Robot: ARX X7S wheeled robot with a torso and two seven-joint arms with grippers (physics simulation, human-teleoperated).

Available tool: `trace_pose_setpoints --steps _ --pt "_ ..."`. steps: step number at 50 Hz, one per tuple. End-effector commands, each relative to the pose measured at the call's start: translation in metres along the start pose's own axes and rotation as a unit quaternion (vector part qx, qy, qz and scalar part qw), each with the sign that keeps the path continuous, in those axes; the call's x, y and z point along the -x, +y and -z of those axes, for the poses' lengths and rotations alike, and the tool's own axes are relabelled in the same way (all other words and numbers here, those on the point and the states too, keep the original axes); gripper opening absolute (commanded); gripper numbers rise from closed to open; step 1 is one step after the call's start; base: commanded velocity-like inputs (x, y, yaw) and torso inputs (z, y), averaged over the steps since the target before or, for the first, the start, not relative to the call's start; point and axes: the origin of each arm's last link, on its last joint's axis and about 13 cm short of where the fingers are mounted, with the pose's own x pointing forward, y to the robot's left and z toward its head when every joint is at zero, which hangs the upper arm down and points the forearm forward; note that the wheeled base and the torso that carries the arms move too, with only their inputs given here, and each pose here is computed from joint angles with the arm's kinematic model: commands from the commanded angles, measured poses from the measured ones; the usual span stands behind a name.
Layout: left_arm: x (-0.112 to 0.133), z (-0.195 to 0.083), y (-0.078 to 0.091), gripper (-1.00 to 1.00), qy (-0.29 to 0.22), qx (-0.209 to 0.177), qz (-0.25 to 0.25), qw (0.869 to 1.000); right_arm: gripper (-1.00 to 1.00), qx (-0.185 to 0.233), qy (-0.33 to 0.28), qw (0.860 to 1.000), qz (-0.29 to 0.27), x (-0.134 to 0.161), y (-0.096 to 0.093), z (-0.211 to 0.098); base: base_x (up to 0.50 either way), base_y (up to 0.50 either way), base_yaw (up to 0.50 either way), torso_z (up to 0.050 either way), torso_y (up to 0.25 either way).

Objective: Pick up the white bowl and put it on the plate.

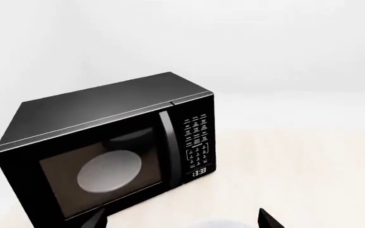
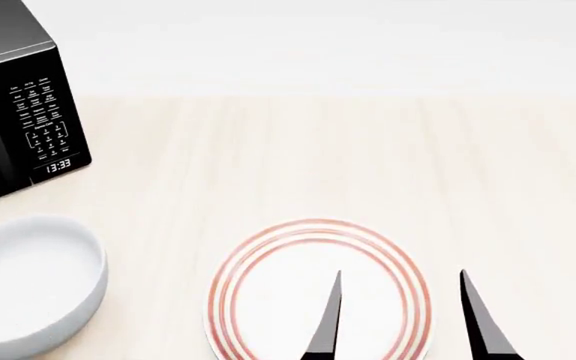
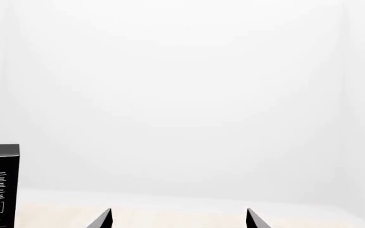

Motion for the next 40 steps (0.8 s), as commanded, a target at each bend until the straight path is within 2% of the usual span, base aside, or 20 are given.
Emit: trace_pose_setpoints --steps 1,4,15,27,40 --pt "-0.025 0.021 0.012 1.00 0.107 0.057 -0.031 0.992 1.00 0.008 -0.005 1.000 0.008 -0.001 -0.002 0.000 0.00 0.00 0.00 0.000 0.000" --pt "-0.031 0.025 0.012 1.00 0.119 0.045 -0.033 0.991 1.00 0.008 -0.006 1.000 0.009 -0.001 -0.002 0.000 0.00 0.00 0.00 0.000 0.000" --pt "-0.037 0.022 0.013 1.00 0.139 0.068 -0.026 0.988 1.00 0.011 -0.004 1.000 0.007 -0.002 -0.002 0.002 0.00 0.00 0.00 0.000 0.000" --pt "-0.051 0.026 0.013 1.00 0.149 0.074 -0.027 0.986 1.00 0.012 -0.003 1.000 0.005 -0.001 -0.002 0.002 0.00 0.00 0.00 0.000 0.000" --pt "-0.070 0.041 0.018 1.00 0.167 0.081 -0.052 0.981 1.00 0.012 -0.002 1.000 0.004 -0.002 -0.002 0.004 0.00 0.00 0.00 0.000 0.000"
